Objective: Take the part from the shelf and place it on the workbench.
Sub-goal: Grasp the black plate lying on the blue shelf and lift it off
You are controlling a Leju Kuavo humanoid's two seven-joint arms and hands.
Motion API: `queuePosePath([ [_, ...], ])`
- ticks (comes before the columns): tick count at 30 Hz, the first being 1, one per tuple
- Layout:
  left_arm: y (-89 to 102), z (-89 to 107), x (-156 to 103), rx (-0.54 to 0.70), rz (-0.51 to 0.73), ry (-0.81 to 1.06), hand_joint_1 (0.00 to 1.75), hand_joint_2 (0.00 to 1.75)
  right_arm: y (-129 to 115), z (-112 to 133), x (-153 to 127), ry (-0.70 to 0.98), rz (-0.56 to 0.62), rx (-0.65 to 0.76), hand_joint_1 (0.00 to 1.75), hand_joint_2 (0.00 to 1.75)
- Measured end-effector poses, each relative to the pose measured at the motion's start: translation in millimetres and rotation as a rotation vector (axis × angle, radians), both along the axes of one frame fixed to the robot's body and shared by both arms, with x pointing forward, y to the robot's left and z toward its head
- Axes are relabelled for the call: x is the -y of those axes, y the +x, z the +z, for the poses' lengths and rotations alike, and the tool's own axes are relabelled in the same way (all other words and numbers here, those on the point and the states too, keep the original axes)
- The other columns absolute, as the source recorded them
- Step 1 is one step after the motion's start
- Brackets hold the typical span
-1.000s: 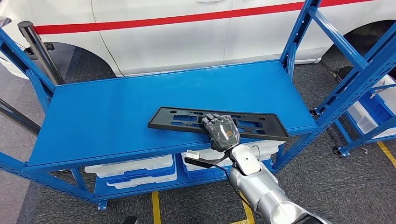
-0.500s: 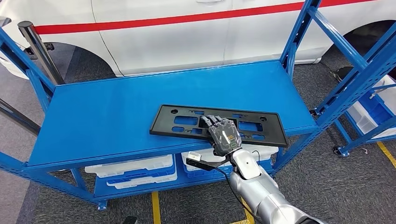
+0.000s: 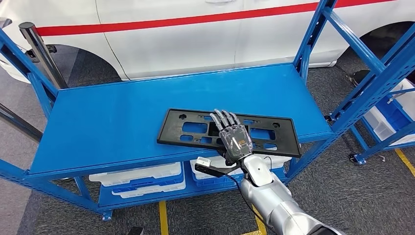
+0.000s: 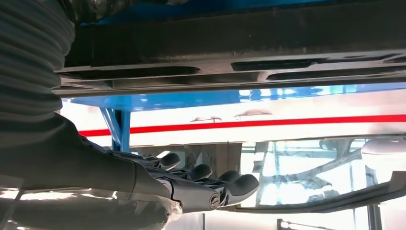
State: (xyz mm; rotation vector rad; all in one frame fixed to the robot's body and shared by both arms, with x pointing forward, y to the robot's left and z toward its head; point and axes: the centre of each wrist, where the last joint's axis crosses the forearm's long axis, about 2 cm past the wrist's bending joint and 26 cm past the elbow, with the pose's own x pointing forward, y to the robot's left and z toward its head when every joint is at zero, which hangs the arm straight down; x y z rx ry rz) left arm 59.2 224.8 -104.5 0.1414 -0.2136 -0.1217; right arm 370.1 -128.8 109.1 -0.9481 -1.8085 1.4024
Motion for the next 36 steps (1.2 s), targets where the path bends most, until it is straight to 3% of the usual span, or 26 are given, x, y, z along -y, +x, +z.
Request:
queuePosePath([
  [36,0.0,-0.1,-0.4,-0.001,0.008,0.0,0.0,0.0,8.4,8.0,-1.2,-0.054,-0.015,-0.073,0.0,1.75],
])
